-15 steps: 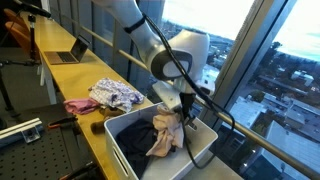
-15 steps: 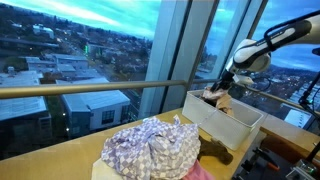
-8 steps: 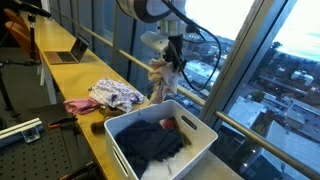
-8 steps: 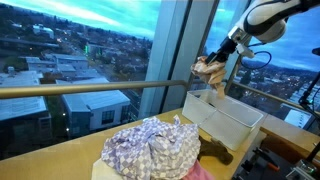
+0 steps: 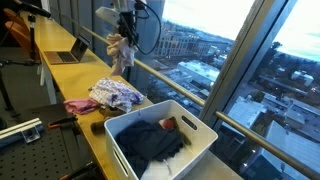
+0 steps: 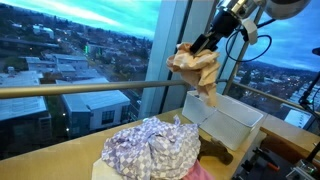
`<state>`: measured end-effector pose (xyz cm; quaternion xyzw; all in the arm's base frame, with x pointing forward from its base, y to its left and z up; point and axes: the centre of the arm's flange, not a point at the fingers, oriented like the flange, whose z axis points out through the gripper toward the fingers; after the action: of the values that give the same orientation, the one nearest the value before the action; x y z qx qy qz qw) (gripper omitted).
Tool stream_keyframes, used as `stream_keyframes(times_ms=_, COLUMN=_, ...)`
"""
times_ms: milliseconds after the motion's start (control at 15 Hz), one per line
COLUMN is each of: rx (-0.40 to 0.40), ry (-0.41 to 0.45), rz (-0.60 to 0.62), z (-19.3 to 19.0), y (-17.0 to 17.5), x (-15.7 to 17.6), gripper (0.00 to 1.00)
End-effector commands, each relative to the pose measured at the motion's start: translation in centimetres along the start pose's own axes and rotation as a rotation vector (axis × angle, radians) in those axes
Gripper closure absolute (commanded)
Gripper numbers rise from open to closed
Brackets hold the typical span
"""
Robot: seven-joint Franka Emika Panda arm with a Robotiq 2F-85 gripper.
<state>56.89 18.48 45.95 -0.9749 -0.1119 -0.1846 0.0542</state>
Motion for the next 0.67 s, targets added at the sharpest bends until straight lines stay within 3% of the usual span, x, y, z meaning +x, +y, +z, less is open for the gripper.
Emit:
stream_keyframes(times_ms=0, rx=0.022, ry=-0.058, rz=-0.035, z=2.4, y=-9.8, x=-3.3, gripper=0.74)
stream_keyframes(times_ms=133, rx=0.029, ry=-0.086, rz=-0.051, z=3.3, y=-13.0, x=-4.9, gripper=0.6)
stream_keyframes(times_ms=267, rx=0.027, ry=-0.094, rz=-0.052, z=3.1, y=-13.4, x=-5.4, gripper=0.46)
stream_keyframes(times_ms=467, rx=0.006, ry=-0.077, rz=-0.003, z=2.0, y=-8.2, x=-4.0, gripper=0.25)
stream_keyframes(times_ms=600, rx=-0.021, ry=-0.053, rz=0.057, z=1.1, y=-2.3, x=-2.6, gripper=0.1)
